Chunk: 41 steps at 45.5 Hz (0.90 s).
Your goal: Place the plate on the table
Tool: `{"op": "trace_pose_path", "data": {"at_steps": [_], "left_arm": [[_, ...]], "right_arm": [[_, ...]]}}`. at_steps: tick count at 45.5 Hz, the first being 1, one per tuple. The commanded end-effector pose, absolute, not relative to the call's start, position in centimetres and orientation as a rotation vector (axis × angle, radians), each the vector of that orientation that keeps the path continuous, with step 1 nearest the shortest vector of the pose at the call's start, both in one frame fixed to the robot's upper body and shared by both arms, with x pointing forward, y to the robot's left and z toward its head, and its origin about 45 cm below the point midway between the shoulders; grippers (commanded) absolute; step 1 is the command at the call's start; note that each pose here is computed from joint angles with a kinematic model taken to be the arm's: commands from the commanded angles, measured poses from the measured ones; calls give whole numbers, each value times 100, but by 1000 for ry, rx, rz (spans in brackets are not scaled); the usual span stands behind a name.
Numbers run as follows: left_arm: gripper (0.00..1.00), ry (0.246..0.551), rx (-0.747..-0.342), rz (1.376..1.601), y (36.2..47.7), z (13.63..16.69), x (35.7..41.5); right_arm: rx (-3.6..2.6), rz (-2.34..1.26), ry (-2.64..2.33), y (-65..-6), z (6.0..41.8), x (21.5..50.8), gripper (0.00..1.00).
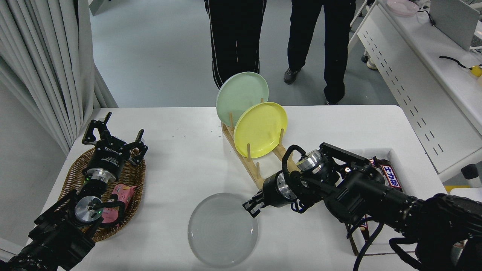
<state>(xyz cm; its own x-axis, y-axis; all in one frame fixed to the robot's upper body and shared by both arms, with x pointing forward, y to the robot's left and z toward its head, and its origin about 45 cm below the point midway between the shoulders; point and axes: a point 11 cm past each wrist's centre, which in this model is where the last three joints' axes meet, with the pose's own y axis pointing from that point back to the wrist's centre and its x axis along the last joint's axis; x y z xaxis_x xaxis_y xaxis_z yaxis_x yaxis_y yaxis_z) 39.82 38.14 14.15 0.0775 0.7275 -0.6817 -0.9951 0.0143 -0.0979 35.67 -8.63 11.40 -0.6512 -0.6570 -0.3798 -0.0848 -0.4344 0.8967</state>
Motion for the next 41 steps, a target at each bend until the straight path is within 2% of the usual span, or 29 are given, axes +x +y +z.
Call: {"op": "trace_pose_path", "data": {"at_steps": [1, 3, 4, 7, 9, 14, 17, 24, 27, 28, 41], "left_arm": [[100, 518, -654, 1439, 3816, 1414, 3981], [100, 518, -655, 1437, 3813, 1417, 3982], [100, 518, -654, 1439, 3816, 1413, 3981], [100, 518, -653, 1440, 3817, 1412, 3981], [100, 518, -654, 1439, 3816, 1413, 3981], [100, 518, -655, 1437, 3813, 1417, 3982], [100, 518, -655, 1437, 3813, 1417, 3982], [100, 518, -654, 1439, 3816, 1413, 3981], [100, 518, -655, 1437, 3813, 1417, 3982], [100, 518, -655, 1437, 3813, 1417, 3982], [100, 518, -654, 1439, 3814, 1416, 3983]], "right_arm": [[1064, -2143, -1396, -856, 1143, 3576, 3], [1070, -2144, -1395, -853, 1145, 3579, 18], [1072, -2145, -1394, -852, 1145, 3580, 20], [1076, -2147, -1394, -851, 1141, 3580, 23], [1078, -2146, -1394, -850, 1147, 3584, 28], [1080, -2146, -1393, -849, 1148, 3585, 30], [1083, -2147, -1391, -844, 1150, 3584, 36], [1090, -2141, -1389, -838, 1153, 3582, 72], [1100, -2144, -1379, -821, 1162, 3579, 95], [1103, -2145, -1375, -815, 1165, 3576, 100], [1147, -2154, -1335, -744, 1225, 3579, 99]]}}
